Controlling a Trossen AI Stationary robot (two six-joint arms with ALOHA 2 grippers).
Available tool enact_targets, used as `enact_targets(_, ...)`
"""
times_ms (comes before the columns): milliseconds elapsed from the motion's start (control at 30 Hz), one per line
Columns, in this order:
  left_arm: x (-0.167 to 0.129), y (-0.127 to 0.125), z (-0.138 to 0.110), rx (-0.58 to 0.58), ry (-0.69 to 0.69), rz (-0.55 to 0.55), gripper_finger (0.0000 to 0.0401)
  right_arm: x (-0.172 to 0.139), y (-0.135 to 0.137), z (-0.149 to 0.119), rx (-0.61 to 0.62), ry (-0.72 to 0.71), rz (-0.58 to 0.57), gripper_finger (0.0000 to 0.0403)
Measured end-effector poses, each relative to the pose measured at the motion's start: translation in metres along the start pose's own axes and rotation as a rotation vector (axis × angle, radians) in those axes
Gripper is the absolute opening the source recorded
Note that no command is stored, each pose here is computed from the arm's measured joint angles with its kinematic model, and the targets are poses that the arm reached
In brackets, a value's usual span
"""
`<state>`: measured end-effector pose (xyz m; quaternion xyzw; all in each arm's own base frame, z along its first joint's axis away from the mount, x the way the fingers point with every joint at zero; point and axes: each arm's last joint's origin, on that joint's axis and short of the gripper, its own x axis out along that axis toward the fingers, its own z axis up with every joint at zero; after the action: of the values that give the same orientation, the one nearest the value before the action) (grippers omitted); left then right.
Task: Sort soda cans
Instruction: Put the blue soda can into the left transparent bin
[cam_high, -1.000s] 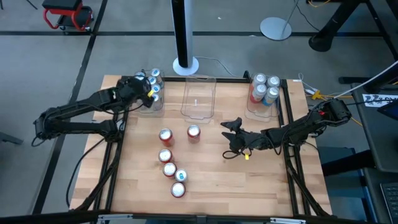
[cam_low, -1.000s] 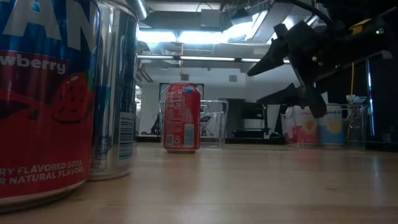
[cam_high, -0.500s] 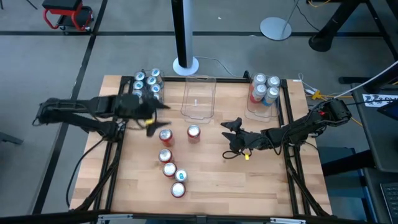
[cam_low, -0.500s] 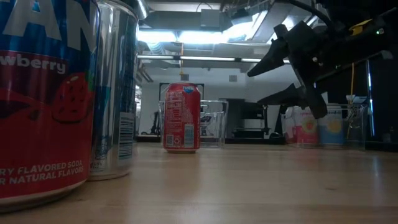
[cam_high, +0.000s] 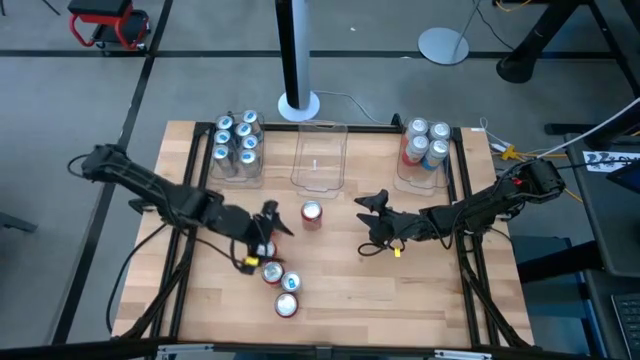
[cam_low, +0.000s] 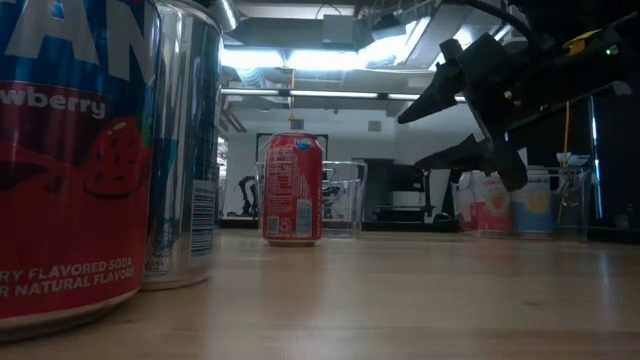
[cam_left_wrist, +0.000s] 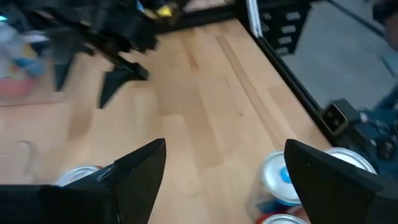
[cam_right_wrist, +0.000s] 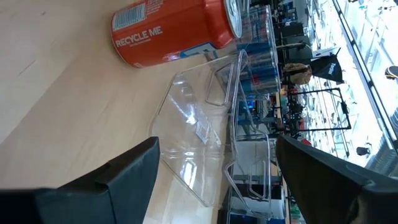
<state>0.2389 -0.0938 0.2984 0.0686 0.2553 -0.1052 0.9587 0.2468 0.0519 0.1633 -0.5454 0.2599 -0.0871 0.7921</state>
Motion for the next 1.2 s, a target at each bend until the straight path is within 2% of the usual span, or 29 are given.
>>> enact_targets(233,0.023,-0.024,0.02,0.007,0.147,-0.019,0.0315,0.0,0.0,0.0,-0.001,0.0,0.001,0.0321)
enact_targets(600,0.059,-0.053,0.02,-0.055,0.387,-0.02,0.0315,0.0,0.001,0.001,0.027,-0.028,0.02,0.0321)
enact_targets(900,0.064,-0.06,0.02,-0.116,0.409,-0.041,0.0315,0.0,0.004,-0.001,0.081,-0.008,0.049,0.0321)
enact_targets(1200,0.065,-0.06,0.02,-0.123,0.401,-0.04,0.0315,0.0,0.007,-0.004,0.109,0.014,0.076,0.0321)
